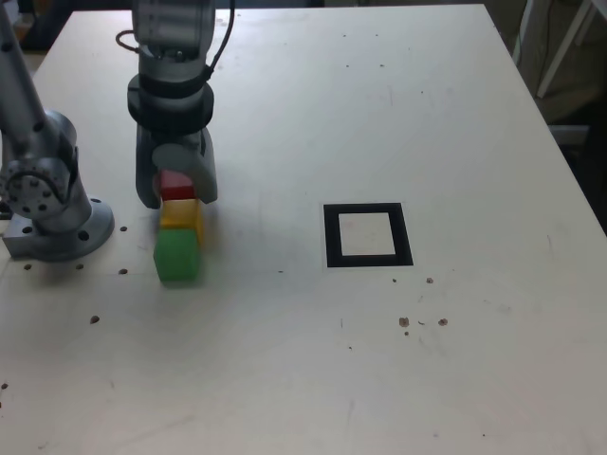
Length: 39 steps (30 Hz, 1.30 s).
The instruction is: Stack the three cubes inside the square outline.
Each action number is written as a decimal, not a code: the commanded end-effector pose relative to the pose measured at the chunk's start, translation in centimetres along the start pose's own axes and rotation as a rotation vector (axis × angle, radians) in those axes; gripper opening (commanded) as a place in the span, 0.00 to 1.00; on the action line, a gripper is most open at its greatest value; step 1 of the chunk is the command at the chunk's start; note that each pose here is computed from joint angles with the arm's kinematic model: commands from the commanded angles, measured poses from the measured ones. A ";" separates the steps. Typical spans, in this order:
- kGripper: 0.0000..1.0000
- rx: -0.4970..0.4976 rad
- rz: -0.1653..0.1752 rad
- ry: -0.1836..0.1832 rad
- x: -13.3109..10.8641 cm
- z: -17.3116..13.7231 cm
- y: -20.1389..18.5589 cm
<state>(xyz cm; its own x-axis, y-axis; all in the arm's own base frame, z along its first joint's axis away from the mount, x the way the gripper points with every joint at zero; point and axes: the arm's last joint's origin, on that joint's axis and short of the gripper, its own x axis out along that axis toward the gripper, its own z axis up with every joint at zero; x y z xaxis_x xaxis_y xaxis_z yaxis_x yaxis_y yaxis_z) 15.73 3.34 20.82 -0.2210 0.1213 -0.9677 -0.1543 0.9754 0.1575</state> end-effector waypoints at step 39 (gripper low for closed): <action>0.33 0.187 -0.001 -0.112 -11.1 11.7 -4.9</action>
<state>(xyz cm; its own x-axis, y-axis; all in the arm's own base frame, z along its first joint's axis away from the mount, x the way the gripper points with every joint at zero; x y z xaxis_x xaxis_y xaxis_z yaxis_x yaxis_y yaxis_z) 29.58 -0.11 28.76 -0.1061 0.1305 -0.9858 0.0234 0.9914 0.1287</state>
